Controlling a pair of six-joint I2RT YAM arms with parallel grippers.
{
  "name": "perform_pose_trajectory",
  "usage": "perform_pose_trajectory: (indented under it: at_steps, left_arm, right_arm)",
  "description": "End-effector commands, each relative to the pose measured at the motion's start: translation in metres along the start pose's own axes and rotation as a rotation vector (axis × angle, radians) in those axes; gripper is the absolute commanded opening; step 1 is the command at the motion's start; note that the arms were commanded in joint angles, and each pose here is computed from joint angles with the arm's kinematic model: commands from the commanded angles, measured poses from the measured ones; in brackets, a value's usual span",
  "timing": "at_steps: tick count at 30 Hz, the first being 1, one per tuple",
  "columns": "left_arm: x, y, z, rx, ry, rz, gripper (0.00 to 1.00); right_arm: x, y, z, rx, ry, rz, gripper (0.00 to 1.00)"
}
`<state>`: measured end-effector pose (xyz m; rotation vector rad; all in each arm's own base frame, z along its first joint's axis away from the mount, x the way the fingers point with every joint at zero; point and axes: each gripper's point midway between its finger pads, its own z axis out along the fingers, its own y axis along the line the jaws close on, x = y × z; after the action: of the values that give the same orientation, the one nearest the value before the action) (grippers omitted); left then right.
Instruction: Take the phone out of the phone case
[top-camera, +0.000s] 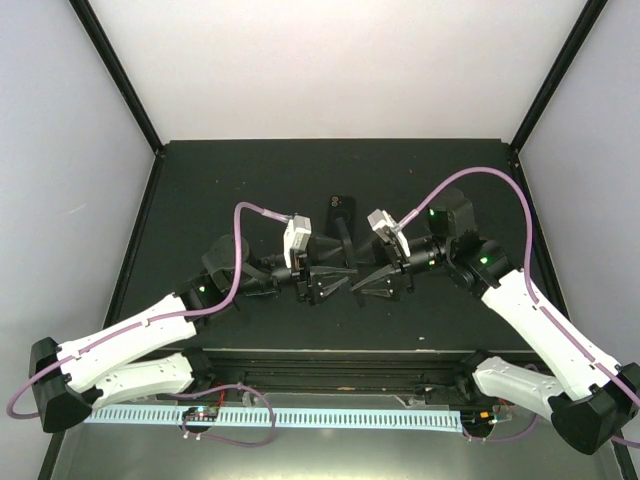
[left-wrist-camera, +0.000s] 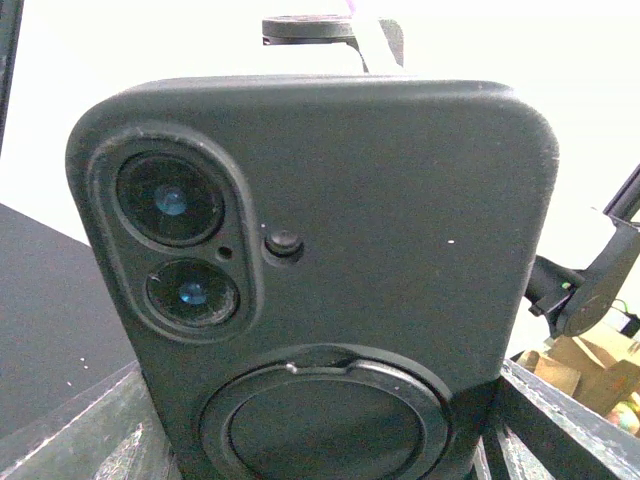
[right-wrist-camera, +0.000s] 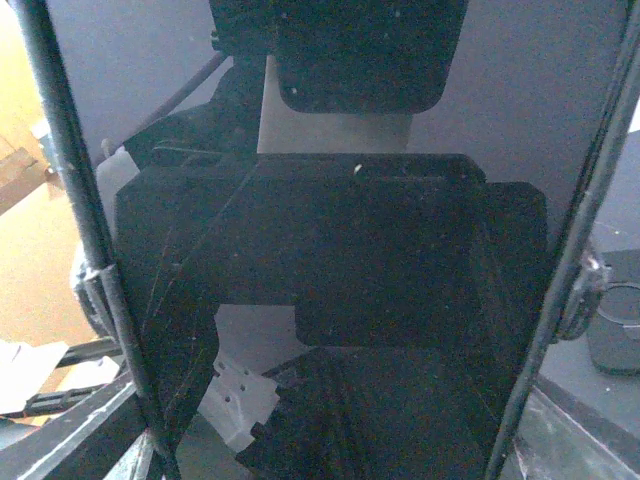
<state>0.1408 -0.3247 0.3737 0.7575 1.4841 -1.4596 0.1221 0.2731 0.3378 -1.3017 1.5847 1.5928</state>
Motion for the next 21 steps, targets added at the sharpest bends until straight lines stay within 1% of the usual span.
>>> perform_pose_trajectory:
  at_steps: [1,2,4,5,6,7,11,14,15,17,21]
  left_arm:
    - [-0.031,-0.012,-0.005,0.020,-0.109,0.055,0.44]
    - [-0.031,-0.010,-0.006,0.007,-0.108,0.053,0.56]
    - [-0.029,-0.002,-0.008,-0.041,-0.103,0.044,0.85]
    - [-0.028,0.006,-0.011,-0.094,-0.106,0.038,0.96]
    - [-0.026,0.013,-0.014,-0.135,-0.101,0.037,0.99]
    - [-0.024,0.021,-0.018,-0.186,-0.099,0.038,0.99]
    - [-0.014,0.053,-0.038,-0.386,-0.096,0.023,0.99]
    - [-0.007,0.070,-0.041,-0.456,-0.102,-0.001,0.99]
    - [-0.007,0.076,-0.041,-0.483,-0.114,-0.030,0.98]
    - [-0.009,0.084,-0.037,-0.512,-0.132,-0.052,0.93]
    - [-0.014,0.101,-0.021,-0.563,-0.151,-0.103,0.87]
  right_arm:
    - [-0.003,0.001,0.001,0.007,-0.002,-0.032,0.70]
    - [-0.004,0.000,0.001,0.014,-0.003,-0.037,0.67]
    - [-0.005,-0.003,0.000,0.042,-0.003,-0.046,0.64]
    - [-0.005,-0.006,-0.001,0.069,-0.001,-0.055,0.62]
    - [-0.005,-0.013,-0.002,0.116,0.002,-0.060,0.61]
    - [-0.004,-0.021,-0.004,0.170,0.006,-0.064,0.61]
    - [0.002,-0.071,-0.025,0.509,0.036,-0.100,0.59]
    - [0.006,-0.098,-0.045,0.705,0.055,-0.120,0.55]
    - [0.008,-0.106,-0.050,0.757,0.058,-0.118,0.54]
    - [0.009,-0.118,-0.061,0.849,0.058,-0.105,0.54]
    - [0.009,-0.130,-0.075,0.956,0.055,-0.099,0.54]
